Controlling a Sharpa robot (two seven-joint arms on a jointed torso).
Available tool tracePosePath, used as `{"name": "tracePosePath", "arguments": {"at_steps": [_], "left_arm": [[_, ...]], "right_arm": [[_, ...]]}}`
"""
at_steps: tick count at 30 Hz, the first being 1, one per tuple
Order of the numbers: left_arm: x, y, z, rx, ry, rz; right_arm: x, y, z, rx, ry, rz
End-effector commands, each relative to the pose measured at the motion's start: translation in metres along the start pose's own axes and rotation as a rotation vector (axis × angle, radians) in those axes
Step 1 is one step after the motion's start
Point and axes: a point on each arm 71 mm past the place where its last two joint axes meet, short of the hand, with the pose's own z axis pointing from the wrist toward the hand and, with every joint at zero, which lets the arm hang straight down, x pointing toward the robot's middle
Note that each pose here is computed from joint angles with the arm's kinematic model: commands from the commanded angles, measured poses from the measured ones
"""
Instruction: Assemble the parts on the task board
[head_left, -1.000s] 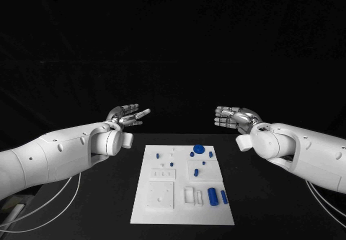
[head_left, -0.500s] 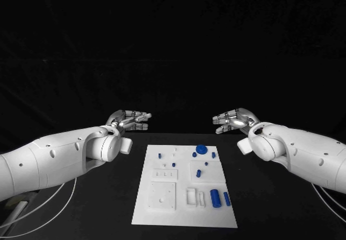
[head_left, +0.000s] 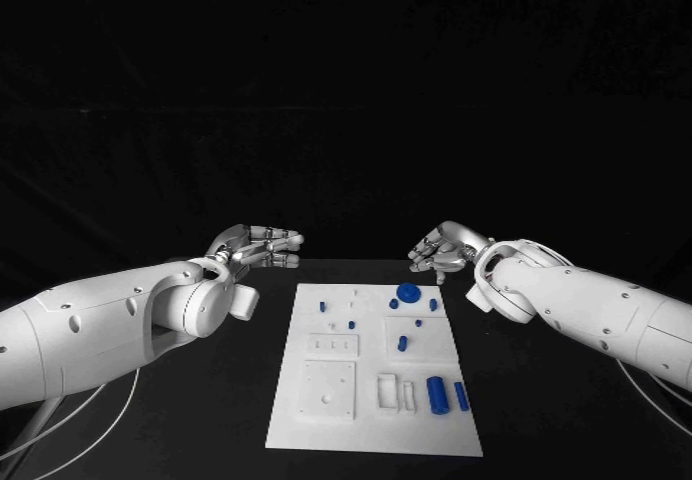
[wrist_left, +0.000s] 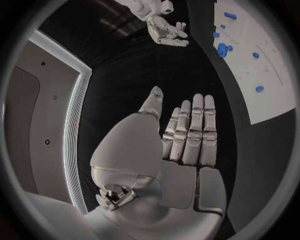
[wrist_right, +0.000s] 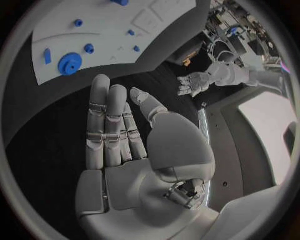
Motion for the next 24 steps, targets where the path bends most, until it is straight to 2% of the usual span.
{"name": "tracePosePath", "arguments": {"at_steps": [1,8,24], "left_arm": [[0.0068,-0.0068,-0.0029,0.033,0.056,-0.007],[0.0141,-0.0131,-0.0072,0.043,0.085,-0.016],[0.0251,-0.0175,-0.0091,0.046,0.116,-0.027]], "right_arm": [[0.0,0.004,0.002,-0.017,-0.027,-0.27],[0.004,0.009,0.005,-0.023,-0.018,-0.399],[0.018,0.014,0.01,-0.026,0.008,-0.5]]}}
